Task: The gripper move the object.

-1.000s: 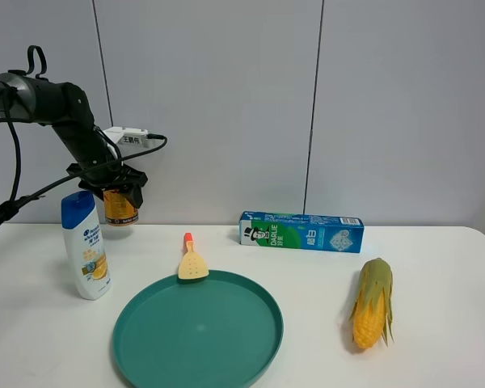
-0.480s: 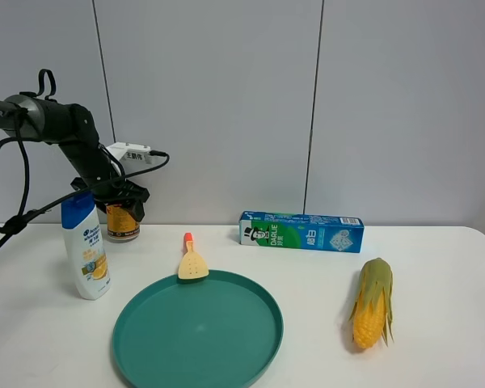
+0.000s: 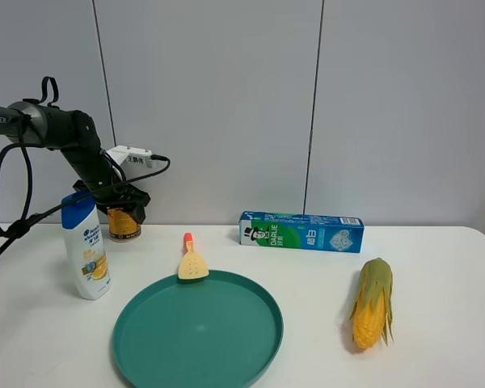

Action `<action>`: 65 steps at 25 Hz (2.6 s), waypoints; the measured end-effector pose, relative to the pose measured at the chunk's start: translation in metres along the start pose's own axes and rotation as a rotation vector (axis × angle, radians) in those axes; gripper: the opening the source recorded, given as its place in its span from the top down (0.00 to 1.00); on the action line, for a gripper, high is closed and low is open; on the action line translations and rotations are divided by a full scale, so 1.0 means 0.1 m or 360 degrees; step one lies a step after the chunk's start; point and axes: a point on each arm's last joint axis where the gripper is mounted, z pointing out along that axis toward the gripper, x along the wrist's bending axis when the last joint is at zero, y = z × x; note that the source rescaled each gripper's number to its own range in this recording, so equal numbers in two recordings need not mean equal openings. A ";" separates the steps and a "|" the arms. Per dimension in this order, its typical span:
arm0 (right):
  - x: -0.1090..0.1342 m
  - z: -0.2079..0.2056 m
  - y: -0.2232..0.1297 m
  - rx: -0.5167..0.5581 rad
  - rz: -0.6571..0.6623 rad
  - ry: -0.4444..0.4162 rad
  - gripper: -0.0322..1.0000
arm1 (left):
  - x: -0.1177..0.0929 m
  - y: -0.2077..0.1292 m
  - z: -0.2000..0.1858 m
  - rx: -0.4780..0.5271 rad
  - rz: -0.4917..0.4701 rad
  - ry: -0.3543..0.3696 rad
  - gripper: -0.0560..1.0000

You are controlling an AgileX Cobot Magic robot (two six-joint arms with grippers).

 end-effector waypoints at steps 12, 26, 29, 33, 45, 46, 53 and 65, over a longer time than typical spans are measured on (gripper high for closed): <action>0.00 0.00 0.00 0.0000 0.0000 0.0000 0.00 | -0.01 -0.03 -0.01 0.0059 0.0000 -0.0020 0.69; 0.00 0.00 0.00 0.0000 0.0000 0.0000 0.00 | -0.03 0.36 -1.01 -0.0008 0.0016 -0.0028 0.52; 0.00 0.00 0.00 0.0000 0.0000 0.0000 0.00 | -0.08 0.45 -1.36 -0.0023 0.0035 -0.0038 0.52; 0.00 0.00 0.00 0.0000 0.0000 0.0000 0.00 | -0.13 0.53 -1.89 -0.0047 0.0035 -0.0046 0.52; 0.00 0.00 0.00 0.0000 0.0000 0.0000 0.00 | -0.23 0.56 -3.59 -0.0378 0.0006 0.0012 0.52; 0.00 0.00 0.00 0.0000 0.0000 0.0000 0.00 | -0.24 0.54 -3.71 -0.0415 -0.0001 0.0019 0.52; 0.00 0.00 0.00 0.0000 0.0000 0.0000 0.00 | -0.37 0.25 -4.74 -0.0697 -0.0007 0.0071 0.53; 0.00 0.00 0.00 0.0000 0.0000 0.0000 0.00 | -0.67 -0.99 -5.22 -0.0591 -0.0206 0.0014 0.53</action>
